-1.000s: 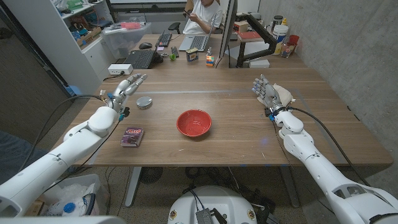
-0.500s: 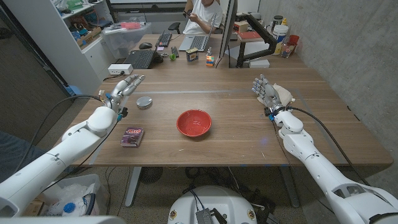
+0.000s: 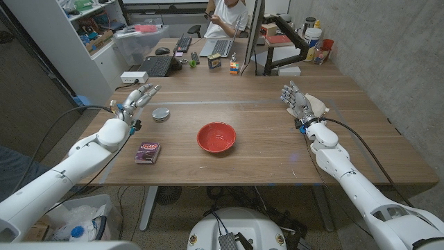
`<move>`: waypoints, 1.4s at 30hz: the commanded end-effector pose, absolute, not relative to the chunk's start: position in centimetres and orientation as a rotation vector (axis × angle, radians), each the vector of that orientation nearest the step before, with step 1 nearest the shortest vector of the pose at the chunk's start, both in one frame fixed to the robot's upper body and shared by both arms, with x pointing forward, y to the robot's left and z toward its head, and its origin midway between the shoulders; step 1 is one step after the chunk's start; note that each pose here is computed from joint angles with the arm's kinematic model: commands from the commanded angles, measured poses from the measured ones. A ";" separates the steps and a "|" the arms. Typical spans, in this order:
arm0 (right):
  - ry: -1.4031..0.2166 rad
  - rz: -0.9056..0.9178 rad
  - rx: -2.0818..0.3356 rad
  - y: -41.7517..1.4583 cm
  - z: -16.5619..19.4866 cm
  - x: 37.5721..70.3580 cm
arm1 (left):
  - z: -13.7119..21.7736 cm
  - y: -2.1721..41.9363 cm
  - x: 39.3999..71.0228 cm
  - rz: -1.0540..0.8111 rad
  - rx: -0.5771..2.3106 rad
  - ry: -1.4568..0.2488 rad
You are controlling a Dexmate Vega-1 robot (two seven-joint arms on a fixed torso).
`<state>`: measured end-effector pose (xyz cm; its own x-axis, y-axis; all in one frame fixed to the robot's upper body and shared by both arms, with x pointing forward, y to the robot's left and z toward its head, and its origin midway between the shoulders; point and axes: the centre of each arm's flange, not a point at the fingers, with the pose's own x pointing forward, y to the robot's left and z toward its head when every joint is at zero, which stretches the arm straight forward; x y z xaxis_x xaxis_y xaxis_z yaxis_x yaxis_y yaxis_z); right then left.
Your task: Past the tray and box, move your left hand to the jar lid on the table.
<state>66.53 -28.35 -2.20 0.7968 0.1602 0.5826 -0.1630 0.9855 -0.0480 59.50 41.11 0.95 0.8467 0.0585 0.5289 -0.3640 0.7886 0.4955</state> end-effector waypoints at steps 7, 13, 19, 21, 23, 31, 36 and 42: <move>-0.631 0.167 0.002 -28.3 -2.1 66.2 | 1.6 42.3 60.3 0.263 0.644 -0.485; -0.635 0.161 0.000 -28.4 -1.9 66.1 | 1.5 42.5 60.8 0.264 0.646 -0.469; -0.636 0.159 0.003 -28.3 -1.9 66.1 | 1.6 42.7 61.1 0.275 0.652 -0.463; -0.636 0.159 0.002 -28.2 -1.9 66.1 | 1.7 42.8 61.2 0.277 0.659 -0.458; -0.637 0.159 0.003 -28.2 -1.8 66.1 | 1.8 42.9 61.3 0.278 0.668 -0.454; -0.636 0.164 0.002 -28.0 -1.8 66.3 | 2.1 43.1 61.7 0.282 0.680 -0.441; -0.639 0.167 -0.001 -27.8 -1.7 66.4 | 2.4 43.1 61.9 0.288 0.700 -0.431; -0.645 0.170 -0.004 -27.8 -1.6 66.4 | 2.8 43.0 62.1 0.296 0.737 -0.417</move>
